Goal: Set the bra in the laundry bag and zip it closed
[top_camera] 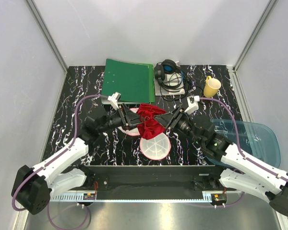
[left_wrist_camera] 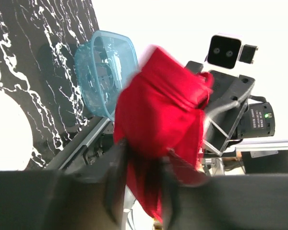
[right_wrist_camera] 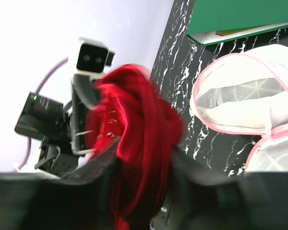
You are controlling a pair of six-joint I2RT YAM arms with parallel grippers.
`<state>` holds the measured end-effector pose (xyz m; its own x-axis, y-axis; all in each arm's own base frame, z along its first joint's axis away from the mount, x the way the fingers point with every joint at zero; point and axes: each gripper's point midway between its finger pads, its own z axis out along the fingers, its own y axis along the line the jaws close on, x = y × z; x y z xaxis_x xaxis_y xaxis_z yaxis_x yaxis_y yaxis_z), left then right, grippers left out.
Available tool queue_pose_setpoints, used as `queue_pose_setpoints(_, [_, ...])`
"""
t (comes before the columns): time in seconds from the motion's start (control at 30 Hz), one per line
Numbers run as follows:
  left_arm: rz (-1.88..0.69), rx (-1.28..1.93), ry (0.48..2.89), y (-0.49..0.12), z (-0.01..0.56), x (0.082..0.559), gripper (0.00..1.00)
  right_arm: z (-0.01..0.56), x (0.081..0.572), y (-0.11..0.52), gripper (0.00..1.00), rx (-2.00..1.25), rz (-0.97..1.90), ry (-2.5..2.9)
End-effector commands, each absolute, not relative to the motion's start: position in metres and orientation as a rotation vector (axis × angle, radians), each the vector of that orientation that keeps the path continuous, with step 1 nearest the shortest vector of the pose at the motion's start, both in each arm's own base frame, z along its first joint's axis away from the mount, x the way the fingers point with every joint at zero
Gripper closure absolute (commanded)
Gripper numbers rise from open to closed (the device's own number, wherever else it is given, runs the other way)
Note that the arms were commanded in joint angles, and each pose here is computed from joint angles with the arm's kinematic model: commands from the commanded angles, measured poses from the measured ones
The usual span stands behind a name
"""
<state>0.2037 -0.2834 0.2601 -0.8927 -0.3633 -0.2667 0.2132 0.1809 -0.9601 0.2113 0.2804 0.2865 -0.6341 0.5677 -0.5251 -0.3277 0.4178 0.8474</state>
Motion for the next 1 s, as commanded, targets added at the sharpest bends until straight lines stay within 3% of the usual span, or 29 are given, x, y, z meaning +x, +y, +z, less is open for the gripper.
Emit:
queue_pose_setpoints(0.0, [-1.701,-0.088,1.959,-0.272,0.274,0.199,0.42,0.312,0.219,0.271,0.66,0.251,1.337,1.708])
queue_pose_setpoints(0.07, [-1.662,-0.081,1.97,-0.267,0.268,0.199,0.32,0.314,0.221,0.27,0.78,0.255,1.327,1.699])
queue_pose_setpoints(0.1, [-1.637,-0.079,1.986,-0.262,0.264,0.195,0.29,0.314,0.222,0.269,0.91,0.257,1.325,1.698])
queue_pose_setpoints(0.17, [-1.598,-0.092,1.996,-0.253,0.257,0.195,0.25,0.315,0.224,0.268,1.0,0.269,1.313,1.693])
queue_pose_setpoints(0.3, [-1.401,-0.106,2.101,-0.224,0.227,0.19,0.2,0.304,0.226,0.261,1.0,0.293,1.236,1.747])
queue_pose_setpoints(0.5, [-0.958,-0.121,2.211,-0.169,0.199,0.199,0.2,0.272,0.224,0.258,1.0,0.213,1.095,1.902])
queue_pose_setpoints(0.67, [-0.735,-0.169,2.311,-0.154,0.172,0.227,0.21,0.232,0.221,0.294,1.0,0.023,1.063,2.104])
queue_pose_setpoints(0.87, [-0.561,-0.263,2.28,-0.137,0.16,0.263,0.43,0.207,0.232,0.328,1.0,-0.059,1.056,2.225])
queue_pose_setpoints(0.97, [-0.502,-0.272,2.263,-0.133,0.166,0.28,0.45,0.201,0.234,0.339,1.0,-0.06,1.067,2.266])
